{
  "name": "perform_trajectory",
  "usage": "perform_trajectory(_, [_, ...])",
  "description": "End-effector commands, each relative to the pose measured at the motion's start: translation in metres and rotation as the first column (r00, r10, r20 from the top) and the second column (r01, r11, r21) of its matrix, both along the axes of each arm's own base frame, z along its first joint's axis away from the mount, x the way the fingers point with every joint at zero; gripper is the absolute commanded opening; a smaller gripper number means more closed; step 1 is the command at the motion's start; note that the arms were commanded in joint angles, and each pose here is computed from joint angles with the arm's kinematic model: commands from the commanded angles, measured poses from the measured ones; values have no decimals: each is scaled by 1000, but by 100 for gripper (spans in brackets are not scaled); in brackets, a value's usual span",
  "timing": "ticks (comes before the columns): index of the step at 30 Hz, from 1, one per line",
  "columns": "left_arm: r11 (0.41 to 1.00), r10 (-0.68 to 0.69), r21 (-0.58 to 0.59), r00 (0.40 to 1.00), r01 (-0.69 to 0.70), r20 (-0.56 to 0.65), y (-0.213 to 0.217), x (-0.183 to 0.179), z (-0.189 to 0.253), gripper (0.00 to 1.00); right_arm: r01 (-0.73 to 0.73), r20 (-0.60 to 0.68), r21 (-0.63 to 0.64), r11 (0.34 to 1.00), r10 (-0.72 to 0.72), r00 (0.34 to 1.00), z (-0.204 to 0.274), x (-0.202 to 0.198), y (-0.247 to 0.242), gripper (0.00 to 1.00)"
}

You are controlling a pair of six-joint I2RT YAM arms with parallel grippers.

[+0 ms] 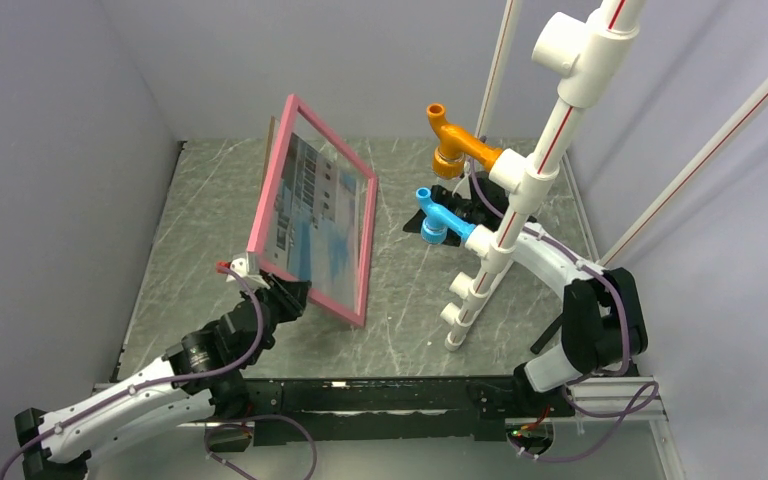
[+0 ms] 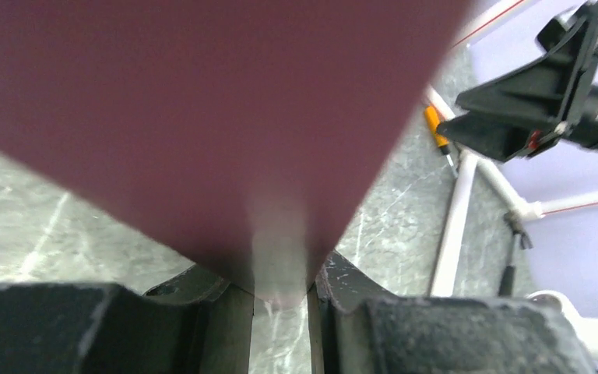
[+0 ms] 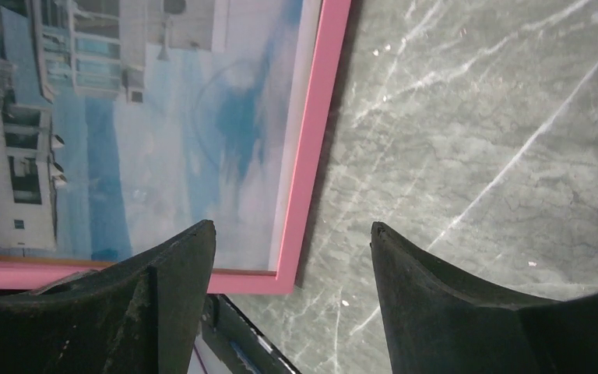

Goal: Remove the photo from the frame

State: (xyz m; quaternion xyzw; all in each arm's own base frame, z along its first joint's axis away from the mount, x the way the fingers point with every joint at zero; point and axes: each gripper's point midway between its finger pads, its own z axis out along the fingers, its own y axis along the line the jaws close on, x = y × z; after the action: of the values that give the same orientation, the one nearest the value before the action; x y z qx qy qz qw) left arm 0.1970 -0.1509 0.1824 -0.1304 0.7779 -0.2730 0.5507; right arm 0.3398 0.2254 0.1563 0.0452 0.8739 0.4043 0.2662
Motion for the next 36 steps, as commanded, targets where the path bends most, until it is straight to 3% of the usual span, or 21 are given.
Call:
perform_trajectory(1, [962,-39,-273,999,31,-24,-31,1,7,0,-33,-1,-35,999,33,999,-16,-7,1,74])
perform_trajectory(6, [923,-33,-384,993,-13,-114,-43,1,-22,0,-37,-20,-71,997,36,999,-29,-11,-3,74])
perform_trajectory(16, [835,-126,-551,979,17,-161,-76,-1,-46,0,-46,-50,-118,992,41,998,-49,-16,-9,74])
perform_trajectory(26, [807,-106,-585,955,-79,-276,-77,-2,-81,1,-66,-75,-174,982,54,996,-69,-17,-15,74])
perform_trajectory(27, [811,-110,-579,951,-82,-289,-77,-4,-84,10,-72,-84,-181,981,58,995,-74,-17,-15,74])
perform_trajectory(31, [861,-138,-504,921,-71,-365,-78,-16,-92,65,-79,-110,-202,976,58,992,-86,-18,-17,75])
perform_trajectory(36, [931,-172,-366,876,-5,-450,-65,-40,-110,72,-80,-113,-208,975,57,992,-91,-18,-18,75])
